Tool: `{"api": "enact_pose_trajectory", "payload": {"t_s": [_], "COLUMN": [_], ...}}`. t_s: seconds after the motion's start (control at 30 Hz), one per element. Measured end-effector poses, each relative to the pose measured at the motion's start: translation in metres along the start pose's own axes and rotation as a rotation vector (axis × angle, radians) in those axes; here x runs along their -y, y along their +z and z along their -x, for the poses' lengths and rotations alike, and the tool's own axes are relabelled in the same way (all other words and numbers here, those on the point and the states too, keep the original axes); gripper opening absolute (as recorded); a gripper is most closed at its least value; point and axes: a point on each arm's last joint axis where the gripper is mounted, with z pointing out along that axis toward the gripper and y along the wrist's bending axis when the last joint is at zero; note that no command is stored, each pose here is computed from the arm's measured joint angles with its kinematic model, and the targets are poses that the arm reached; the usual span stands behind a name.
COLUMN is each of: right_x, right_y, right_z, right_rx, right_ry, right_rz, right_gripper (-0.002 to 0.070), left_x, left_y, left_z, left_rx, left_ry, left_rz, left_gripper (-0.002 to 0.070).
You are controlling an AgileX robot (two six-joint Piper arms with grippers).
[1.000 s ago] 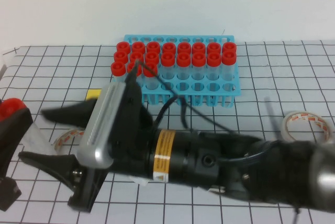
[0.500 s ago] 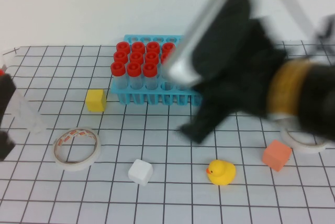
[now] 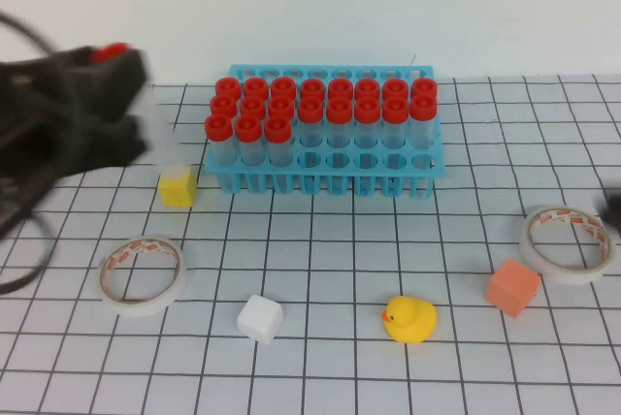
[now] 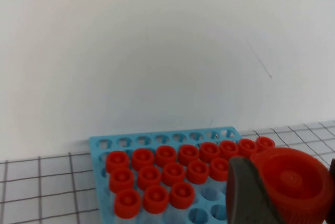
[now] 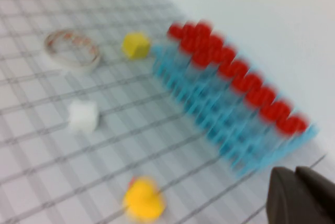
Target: Place the test tubes
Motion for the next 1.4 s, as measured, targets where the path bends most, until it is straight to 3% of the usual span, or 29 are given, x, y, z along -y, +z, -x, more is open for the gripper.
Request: {"api": "enact_pose_trajectory", "payload": {"t_s": [0.23,0.53,0.97,1.23,1.4], "right_x": [-0.017,-0.027,-0.029,-0.029,-0.029], "right_y": [-0.043,-0.077,-0.078,-0.078,-0.078], "right_z": [-0.072,-0.132,-0.141,-0.141,-0.141], "right_rx": [-0.036,-0.098,-0.134,-0.134,-0.134], "right_ry": [0.137,0.2,0.196,0.196,0.196], "right_rz": [0.066,0.058,0.054,0.054,0.054], "right_gripper": [-0.0001,-0.0001,-0.0001,-0.0001,-0.0001], "left_x": [0.017,0.031,0.035,0.032,0.033], "left_y": [0.031,0.041,0.042,0.064,0.078], "left_z": [-0.018,-0.023,-0.019,-0.034,-0.044], "left_rx": [-0.054,0.01,0.062,0.064,0.061], "left_ry": [0.014,0.041,0.16,0.253,0.255], "left_rz": [-0.032,-0.019,-0.031,0.011,-0.048], "left_gripper": [0.0262,0.0262,0.0262,0.0262,0.0262]}}
